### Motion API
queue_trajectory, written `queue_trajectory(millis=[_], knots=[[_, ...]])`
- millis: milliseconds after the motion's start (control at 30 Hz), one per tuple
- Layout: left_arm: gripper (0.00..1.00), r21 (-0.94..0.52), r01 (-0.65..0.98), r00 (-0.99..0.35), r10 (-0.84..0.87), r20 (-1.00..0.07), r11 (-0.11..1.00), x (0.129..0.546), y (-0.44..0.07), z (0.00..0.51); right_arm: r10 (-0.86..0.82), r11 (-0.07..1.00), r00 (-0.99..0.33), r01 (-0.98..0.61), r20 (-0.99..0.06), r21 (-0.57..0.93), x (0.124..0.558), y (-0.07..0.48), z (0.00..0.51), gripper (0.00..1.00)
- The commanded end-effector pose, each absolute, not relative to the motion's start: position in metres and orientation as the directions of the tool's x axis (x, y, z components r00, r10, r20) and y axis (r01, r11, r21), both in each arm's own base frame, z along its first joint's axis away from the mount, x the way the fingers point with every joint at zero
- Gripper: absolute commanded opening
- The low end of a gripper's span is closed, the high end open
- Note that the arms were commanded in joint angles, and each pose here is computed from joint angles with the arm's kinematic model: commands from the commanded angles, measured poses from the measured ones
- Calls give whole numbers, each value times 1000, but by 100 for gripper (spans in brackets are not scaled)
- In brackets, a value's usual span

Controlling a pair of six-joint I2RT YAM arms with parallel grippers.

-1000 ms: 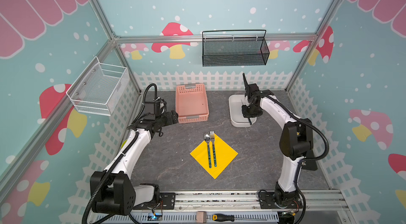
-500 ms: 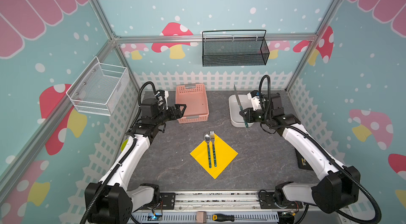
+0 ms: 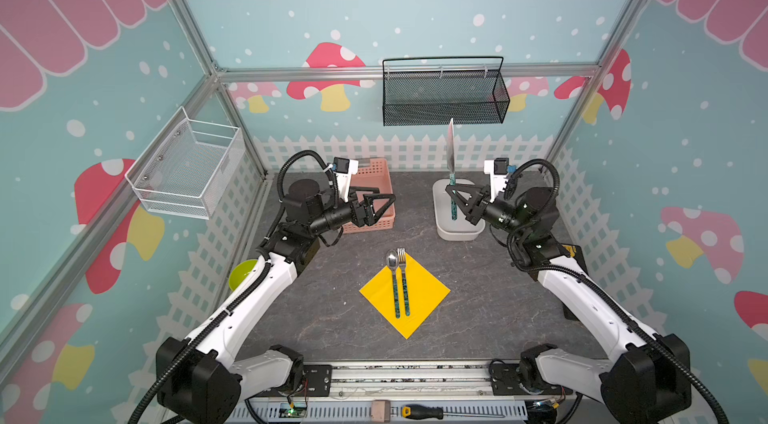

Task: Place the utensils on the paper napkin and roll it up
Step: 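Lift the knife upright with the right gripper while the left gripper approaches, then close the left gripper on the knife handle below the right gripper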

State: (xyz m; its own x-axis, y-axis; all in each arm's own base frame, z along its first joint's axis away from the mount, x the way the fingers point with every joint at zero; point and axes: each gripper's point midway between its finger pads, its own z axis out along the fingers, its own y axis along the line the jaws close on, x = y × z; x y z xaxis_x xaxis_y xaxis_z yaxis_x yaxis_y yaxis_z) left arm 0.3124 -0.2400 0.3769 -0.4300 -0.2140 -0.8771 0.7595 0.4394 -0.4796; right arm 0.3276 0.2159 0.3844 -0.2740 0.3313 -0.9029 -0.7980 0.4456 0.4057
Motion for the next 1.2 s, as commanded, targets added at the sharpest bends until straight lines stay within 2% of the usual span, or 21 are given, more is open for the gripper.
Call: queue_trajectory(millis=[0,200,367,800,1167], knots=[[83,-324,883,-257,-228,-939,339,279,-247,421,430,268,-184,-909,-884,319,294,226,431,0],[77,-300,931,-245,-252,-936,209,254,-270,439,470,159,-150,-955,-870,251,266,243,453,0],[66,-284,951,-250,-234,-939,124,239,-287,445,491,126,-139,-966,-860,227,255,255,467,0],[61,-262,955,-238,-169,-957,140,237,-314,433,491,-9,-182,-979,-852,205,241,280,483,0],[47,-259,958,-238,-160,-958,126,241,-323,425,500,-20,-189,-978,-845,206,237,281,485,0]])
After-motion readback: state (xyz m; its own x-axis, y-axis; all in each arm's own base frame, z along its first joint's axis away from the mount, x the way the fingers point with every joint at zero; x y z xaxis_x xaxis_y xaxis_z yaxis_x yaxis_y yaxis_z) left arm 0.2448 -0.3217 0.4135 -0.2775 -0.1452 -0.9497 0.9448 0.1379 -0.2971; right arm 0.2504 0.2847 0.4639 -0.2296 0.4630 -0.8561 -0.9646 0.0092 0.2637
